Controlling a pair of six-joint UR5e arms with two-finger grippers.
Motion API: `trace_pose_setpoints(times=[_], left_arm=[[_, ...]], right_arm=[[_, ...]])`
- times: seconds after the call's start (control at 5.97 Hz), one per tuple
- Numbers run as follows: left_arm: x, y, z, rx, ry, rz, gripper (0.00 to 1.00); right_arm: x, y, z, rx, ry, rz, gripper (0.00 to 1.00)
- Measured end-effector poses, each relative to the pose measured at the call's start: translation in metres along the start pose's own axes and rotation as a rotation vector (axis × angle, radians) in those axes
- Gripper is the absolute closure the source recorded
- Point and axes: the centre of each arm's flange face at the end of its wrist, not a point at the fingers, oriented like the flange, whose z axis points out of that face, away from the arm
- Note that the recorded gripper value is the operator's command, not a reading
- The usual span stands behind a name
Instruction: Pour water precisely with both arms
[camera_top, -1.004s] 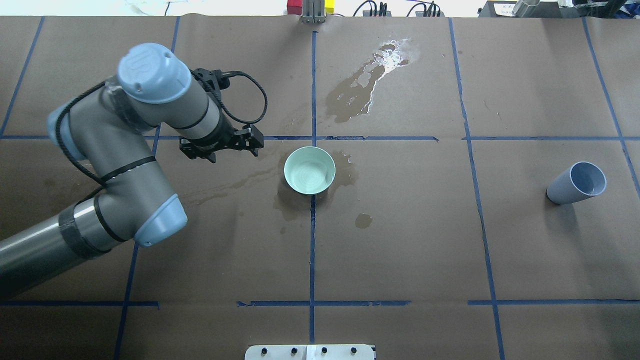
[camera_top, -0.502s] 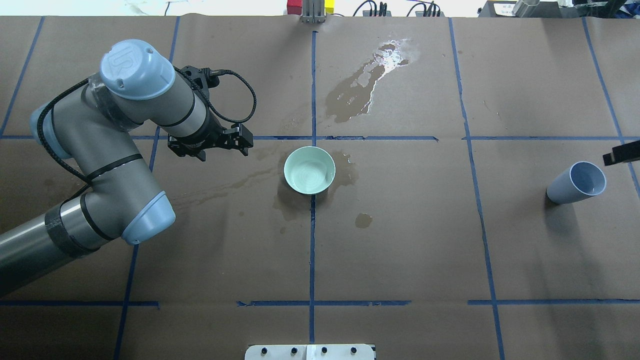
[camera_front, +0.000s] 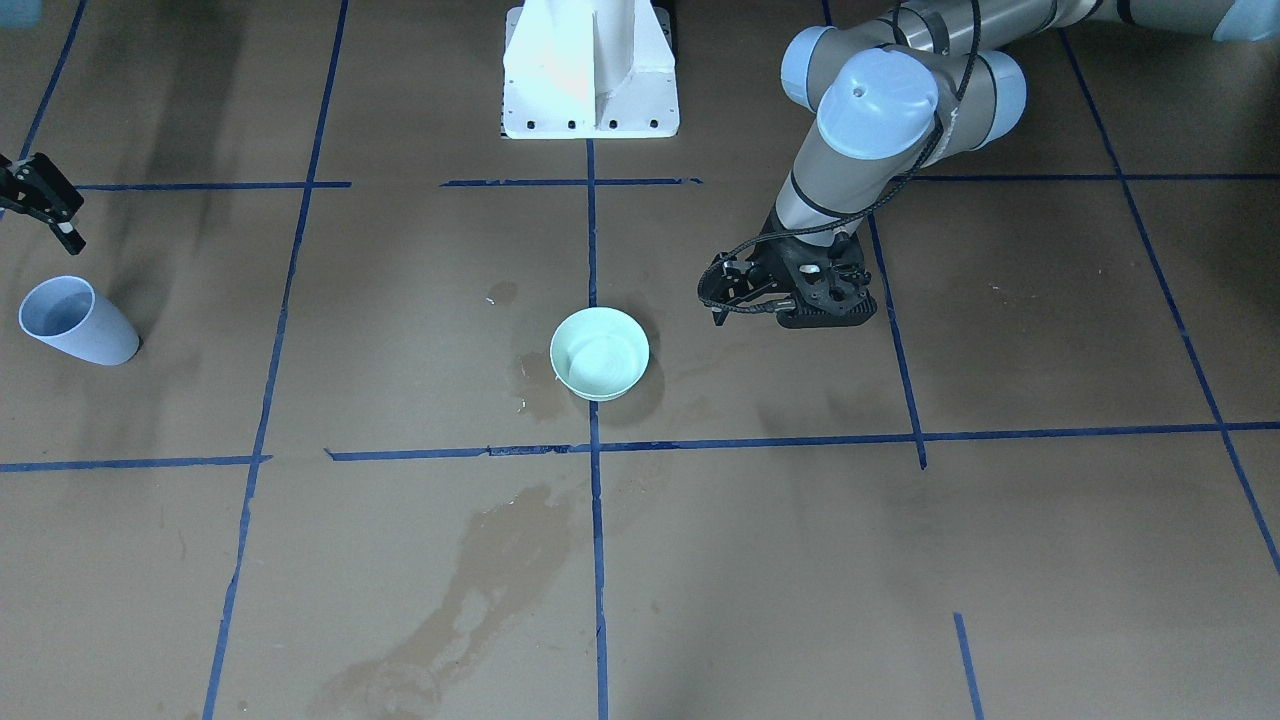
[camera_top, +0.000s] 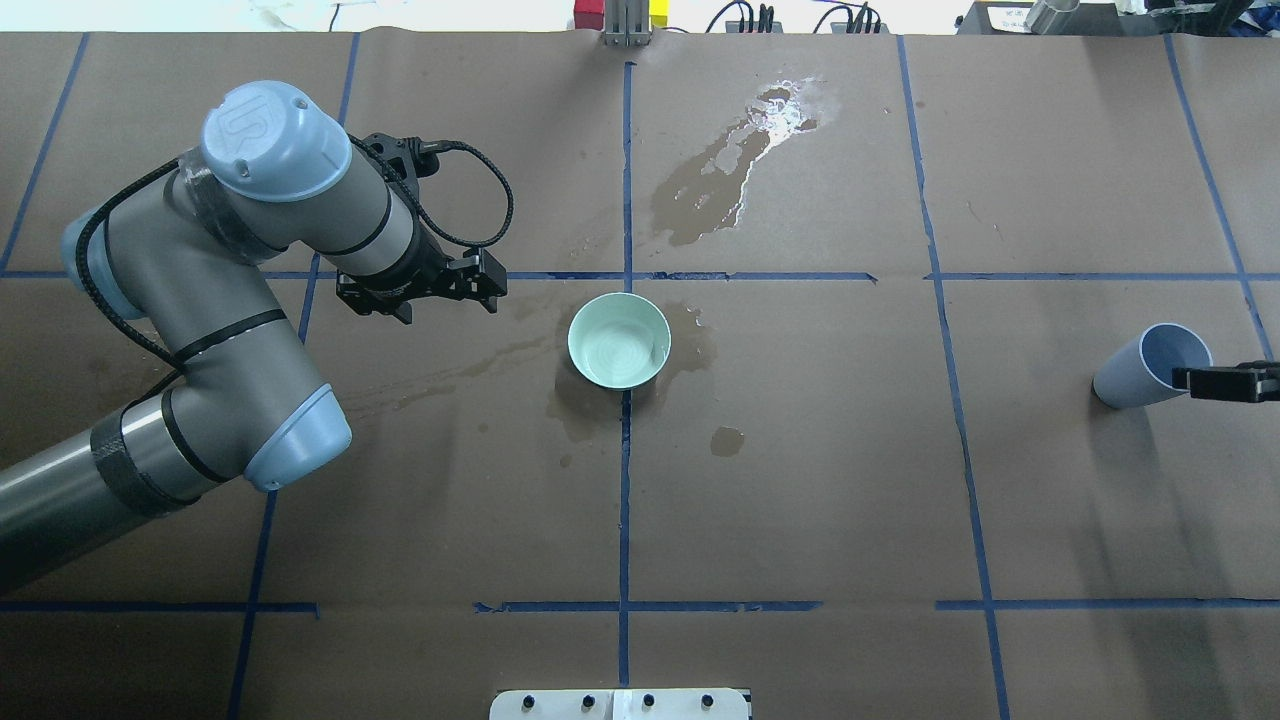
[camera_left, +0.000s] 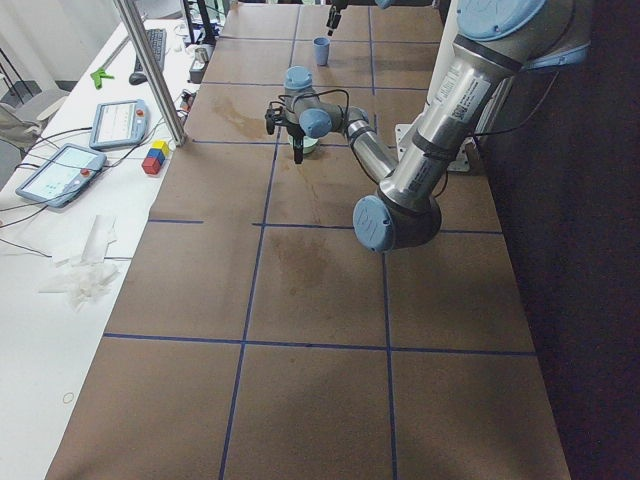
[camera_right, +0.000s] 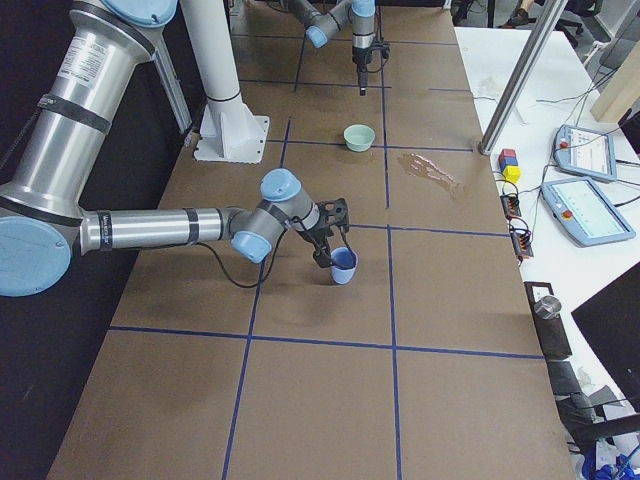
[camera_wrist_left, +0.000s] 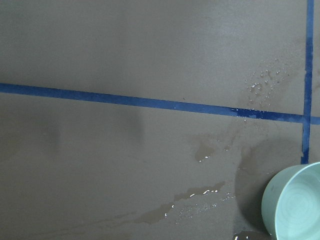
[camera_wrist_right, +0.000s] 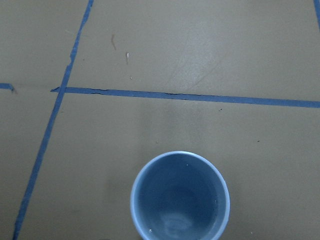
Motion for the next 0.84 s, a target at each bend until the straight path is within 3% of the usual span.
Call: trace_pose_setpoints(times=[0.84], left_arm=[[0.002,0.002,0.0,-0.002,0.003,0.001,0.0]], right_arm=[[0.005,0.082,0.074,0.266,0.064,-0.079,0.0]])
